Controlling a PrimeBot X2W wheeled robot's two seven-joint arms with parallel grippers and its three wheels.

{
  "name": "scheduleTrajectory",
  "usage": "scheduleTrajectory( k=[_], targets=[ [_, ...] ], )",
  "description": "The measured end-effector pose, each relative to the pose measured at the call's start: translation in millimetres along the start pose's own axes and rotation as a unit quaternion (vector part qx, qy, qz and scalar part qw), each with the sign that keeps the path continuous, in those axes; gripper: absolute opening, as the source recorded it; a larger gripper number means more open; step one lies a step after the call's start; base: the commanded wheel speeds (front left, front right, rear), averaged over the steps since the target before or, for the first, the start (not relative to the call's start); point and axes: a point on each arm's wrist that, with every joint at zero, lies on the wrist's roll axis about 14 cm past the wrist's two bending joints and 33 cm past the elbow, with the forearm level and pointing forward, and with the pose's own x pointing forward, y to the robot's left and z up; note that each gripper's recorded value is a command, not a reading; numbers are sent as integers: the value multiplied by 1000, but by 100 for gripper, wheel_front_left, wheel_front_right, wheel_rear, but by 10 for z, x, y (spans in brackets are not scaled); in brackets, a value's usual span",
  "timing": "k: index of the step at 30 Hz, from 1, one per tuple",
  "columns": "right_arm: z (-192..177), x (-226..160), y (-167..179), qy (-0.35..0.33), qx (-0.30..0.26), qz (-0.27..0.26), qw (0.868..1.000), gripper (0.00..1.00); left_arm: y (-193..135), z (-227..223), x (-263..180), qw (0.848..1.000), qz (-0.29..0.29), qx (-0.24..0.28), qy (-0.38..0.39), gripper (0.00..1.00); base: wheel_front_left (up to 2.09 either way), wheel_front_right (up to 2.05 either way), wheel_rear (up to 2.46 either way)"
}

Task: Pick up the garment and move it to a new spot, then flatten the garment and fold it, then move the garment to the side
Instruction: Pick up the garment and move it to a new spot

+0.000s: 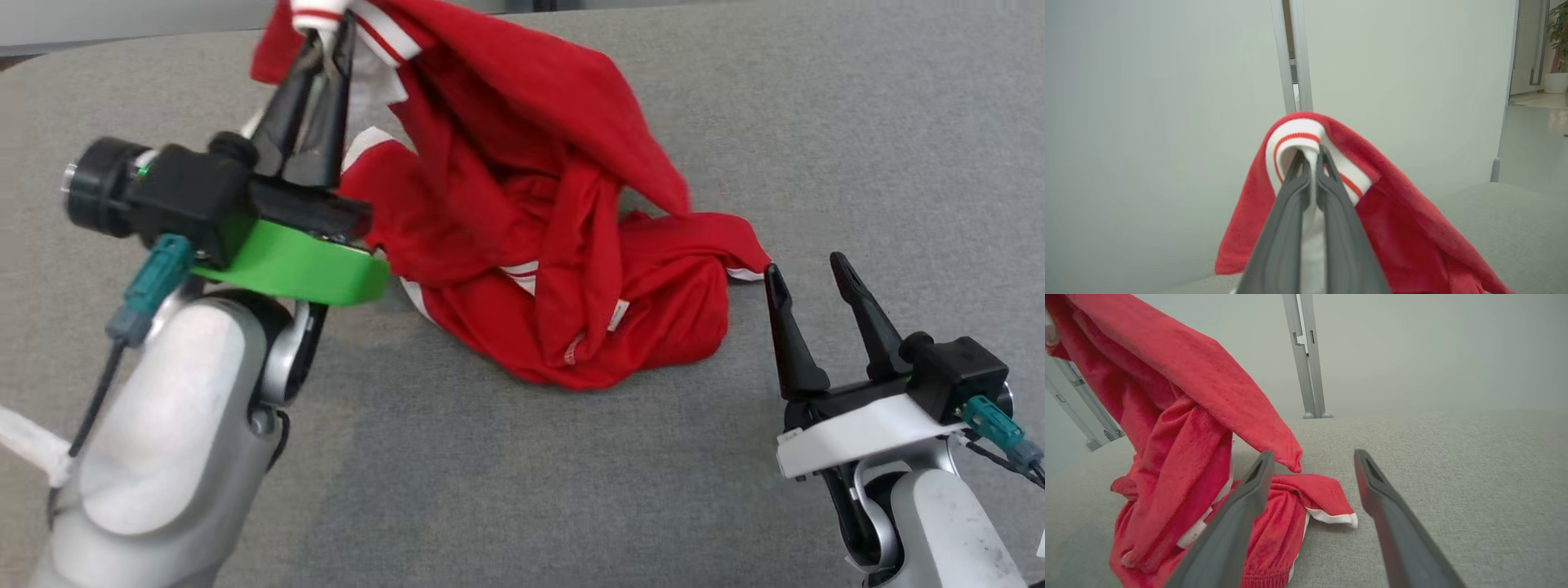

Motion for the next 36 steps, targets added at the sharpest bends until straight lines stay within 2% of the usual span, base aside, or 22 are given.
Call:
scheduleTrajectory(
  k=[3, 9, 12, 16, 21, 23, 27, 31, 36],
  targets=[
    [15, 42, 121, -1, 0, 18, 1000, 100, 295, 590, -43, 996, 35, 48, -68, 0, 0, 0, 0],
    [32, 137, 372, -1, 4, 55, 998, 100, 967, 1236, -357, 978, 126, 134, -101, 0, 0, 0, 0],
    [55, 210, 527, -4, 3, 79, 997, 100, 1313, 1369, -544, 968, 171, 160, -86, 0, 0, 0, 0],
    [51, 311, 695, -3, 3, 107, 994, 100, 1784, 1244, -790, 959, 236, 150, -40, 0, 0, 0, 0],
    [-10, 466, 760, 4, 0, 126, 992, 100, 2357, 794, -1129, 939, 317, 135, 19, 0, 0, 0, 0],
    [-55, 532, 756, 8, -2, 130, 992, 100, 2582, 493, -1323, 926, 356, 113, 49, 0, 0, 0, 0],
    [-201, 633, 695, 23, -5, 131, 991, 100, 2785, -240, -1633, 907, 400, 64, 112, 0, 0, 0, 0],
    [-360, 694, 589, 37, -4, 123, 992, 100, 2708, -1040, -1900, 887, 420, 4, 189, 0, 0, 0, 0],
    [-519, 696, 440, 55, -3, 106, 993, 100, 2391, -1827, -2154, 865, 416, -72, 270, 0, 0, 0, 0]
  ],
)
